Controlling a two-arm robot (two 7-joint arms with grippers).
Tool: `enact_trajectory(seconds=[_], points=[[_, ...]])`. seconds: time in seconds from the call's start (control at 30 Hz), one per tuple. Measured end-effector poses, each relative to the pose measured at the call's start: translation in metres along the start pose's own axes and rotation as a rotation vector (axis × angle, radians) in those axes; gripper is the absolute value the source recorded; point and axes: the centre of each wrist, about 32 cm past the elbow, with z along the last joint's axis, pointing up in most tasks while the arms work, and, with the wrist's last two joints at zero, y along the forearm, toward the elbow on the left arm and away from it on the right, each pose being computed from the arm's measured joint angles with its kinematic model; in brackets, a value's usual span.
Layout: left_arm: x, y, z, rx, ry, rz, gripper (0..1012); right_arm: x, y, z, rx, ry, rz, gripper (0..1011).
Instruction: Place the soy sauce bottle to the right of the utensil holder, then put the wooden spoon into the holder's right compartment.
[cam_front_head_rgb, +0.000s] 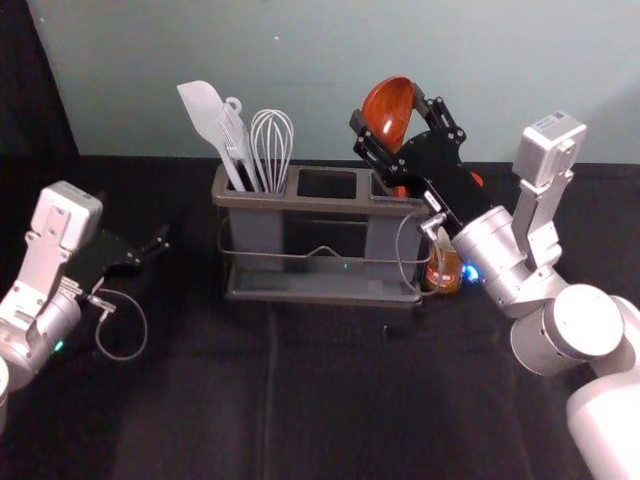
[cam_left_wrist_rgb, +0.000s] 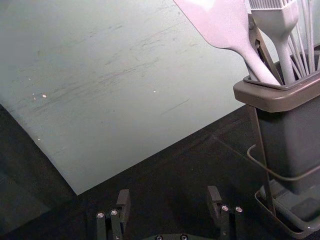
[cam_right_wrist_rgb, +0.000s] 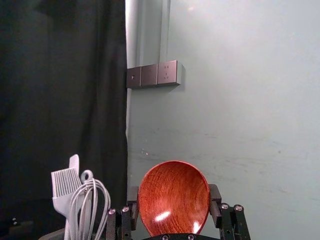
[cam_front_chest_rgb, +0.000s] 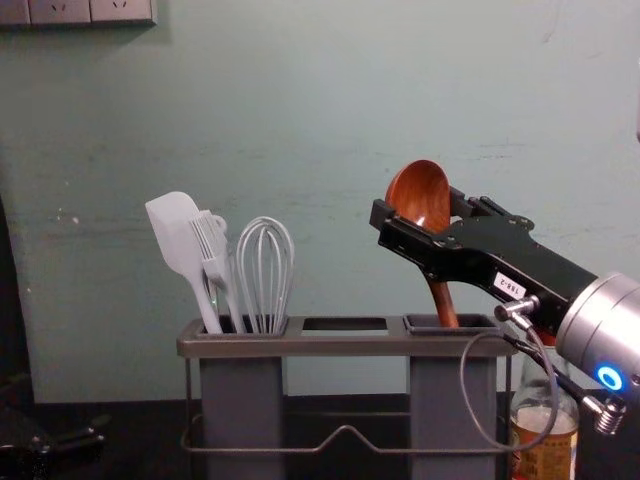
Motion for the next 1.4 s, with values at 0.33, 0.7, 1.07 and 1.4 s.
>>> enact_trajectory(seconds=[0.33, 0.7, 1.07, 1.4], points=[[0.0000, 0.0000, 0.0000, 0.000, 0.000, 0.000, 1005, -0.005, -0.007, 0.000, -0.004, 0.007, 0.002, 837], [0.0000, 0.0000, 0.0000, 0.000, 0.000, 0.000, 1005, -0.006, -0.011, -0.001, -0.009, 0.008, -0.002, 837], [0.0000, 0.0000, 0.0000, 0.000, 0.000, 0.000, 1005, -0.005, -0.010, 0.005, 0.014, 0.011, -0.020, 1002], [0.0000, 0.0000, 0.0000, 0.000, 0.000, 0.000, 1005, 0.001, -0.010, 0.034, 0.048, -0.010, -0.034, 1002]])
